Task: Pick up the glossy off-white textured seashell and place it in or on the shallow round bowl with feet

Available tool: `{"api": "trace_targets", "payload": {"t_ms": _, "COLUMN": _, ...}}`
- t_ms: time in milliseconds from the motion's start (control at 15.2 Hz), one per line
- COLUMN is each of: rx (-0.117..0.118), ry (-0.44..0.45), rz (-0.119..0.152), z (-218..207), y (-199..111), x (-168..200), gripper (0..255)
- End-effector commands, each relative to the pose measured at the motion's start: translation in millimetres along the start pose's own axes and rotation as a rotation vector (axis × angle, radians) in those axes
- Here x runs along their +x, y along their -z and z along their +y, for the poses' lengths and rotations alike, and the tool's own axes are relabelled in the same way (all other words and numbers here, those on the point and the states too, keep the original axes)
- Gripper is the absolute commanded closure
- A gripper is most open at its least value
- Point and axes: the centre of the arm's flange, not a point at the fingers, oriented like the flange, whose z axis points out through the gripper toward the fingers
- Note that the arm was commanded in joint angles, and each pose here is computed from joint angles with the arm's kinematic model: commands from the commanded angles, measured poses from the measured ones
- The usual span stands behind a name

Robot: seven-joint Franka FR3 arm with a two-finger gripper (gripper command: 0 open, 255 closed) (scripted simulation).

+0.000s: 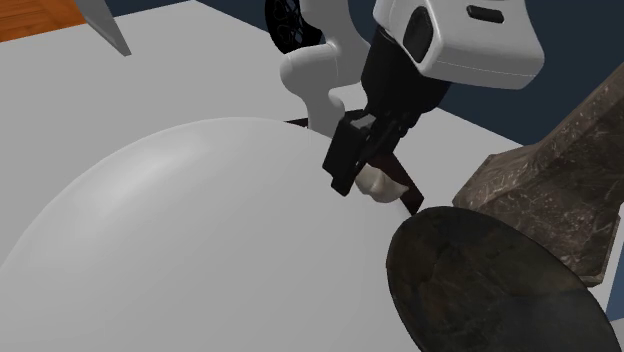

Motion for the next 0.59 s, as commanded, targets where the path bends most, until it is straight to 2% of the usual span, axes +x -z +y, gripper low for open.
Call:
{"api": "trace_targets", "payload": {"t_ms": 0, "rx": 0.000, "ry": 0.000, "rz": 0.000, "z": 0.0, "y": -0.9, "x": 0.1, "gripper": 0}}
{"api": "trace_targets", "payload": {"t_ms": 264, "rx": 0.000, "ry": 0.000, "rz": 0.000, "z": 0.0, "y": -0.8, "x": 0.1, "gripper": 0}}
{"api": "trace_targets", "payload": {"t_ms": 330, "rx": 0.000, "ry": 0.000, "rz": 0.000, "z": 0.0, "y": -0.8, "x": 0.1, "gripper": 255}}
{"api": "trace_targets", "payload": {"t_ms": 528, "rx": 0.000, "ry": 0.000, "rz": 0.000, "z": 0.0, "y": -0.8, "x": 0.4, "gripper": 255}}
